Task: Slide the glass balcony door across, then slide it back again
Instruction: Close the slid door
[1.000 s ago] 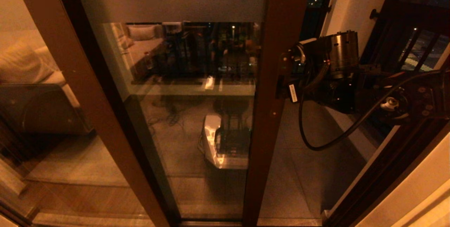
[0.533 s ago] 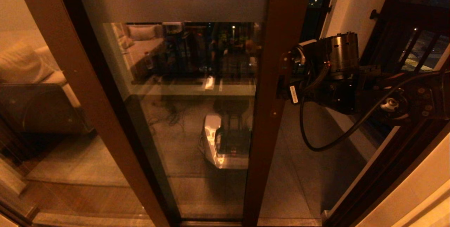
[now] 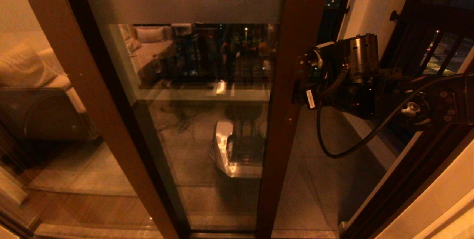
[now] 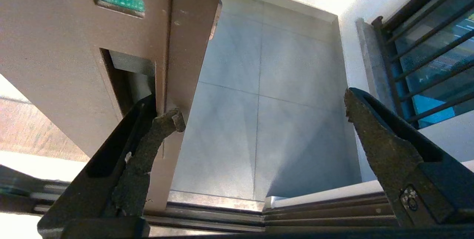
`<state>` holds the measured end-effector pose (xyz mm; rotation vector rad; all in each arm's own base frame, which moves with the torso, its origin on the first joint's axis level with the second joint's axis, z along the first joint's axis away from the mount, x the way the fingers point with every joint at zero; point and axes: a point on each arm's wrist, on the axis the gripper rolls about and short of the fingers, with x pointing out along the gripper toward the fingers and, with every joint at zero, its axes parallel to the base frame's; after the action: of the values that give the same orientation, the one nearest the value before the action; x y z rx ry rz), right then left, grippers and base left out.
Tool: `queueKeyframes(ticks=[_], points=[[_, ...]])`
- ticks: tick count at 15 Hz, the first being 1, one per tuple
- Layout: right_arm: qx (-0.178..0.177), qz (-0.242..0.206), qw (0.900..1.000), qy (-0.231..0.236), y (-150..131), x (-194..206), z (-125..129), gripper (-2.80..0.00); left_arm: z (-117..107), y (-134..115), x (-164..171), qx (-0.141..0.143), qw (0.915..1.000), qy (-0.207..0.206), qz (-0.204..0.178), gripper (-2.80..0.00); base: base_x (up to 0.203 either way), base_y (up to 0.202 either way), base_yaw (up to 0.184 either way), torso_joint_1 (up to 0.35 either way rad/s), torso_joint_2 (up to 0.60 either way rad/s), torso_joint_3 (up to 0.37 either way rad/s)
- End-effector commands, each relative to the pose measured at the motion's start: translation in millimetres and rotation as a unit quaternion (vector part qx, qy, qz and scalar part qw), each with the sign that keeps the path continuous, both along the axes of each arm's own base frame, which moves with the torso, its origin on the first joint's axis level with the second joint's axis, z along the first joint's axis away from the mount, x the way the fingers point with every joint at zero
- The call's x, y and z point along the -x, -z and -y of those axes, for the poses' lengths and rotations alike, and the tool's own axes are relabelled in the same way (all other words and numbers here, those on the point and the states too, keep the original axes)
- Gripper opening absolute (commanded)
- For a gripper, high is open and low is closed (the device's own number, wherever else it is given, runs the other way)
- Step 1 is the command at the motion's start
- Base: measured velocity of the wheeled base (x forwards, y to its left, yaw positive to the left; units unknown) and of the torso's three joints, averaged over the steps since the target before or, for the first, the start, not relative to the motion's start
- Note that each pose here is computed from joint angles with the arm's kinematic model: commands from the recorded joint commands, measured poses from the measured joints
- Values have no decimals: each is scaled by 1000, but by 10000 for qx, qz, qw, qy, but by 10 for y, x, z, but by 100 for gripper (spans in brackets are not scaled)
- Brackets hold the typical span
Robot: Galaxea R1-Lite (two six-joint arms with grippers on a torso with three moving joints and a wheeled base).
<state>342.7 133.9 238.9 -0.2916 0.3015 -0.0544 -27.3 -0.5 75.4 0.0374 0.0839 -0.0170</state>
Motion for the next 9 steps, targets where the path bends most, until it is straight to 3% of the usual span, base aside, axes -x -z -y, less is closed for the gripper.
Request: queueKeyframes(ticks=[1, 9], points=[[20, -3, 10000, 60, 10, -10, 17, 0, 0, 0, -1, 0, 10000, 0, -8, -280, 0, 0, 0, 0, 0, 0], [71, -9, 9999, 121, 10, -29, 70, 0, 0, 0, -1, 0, 10000, 0, -8, -280, 0, 0, 0, 0, 0, 0]])
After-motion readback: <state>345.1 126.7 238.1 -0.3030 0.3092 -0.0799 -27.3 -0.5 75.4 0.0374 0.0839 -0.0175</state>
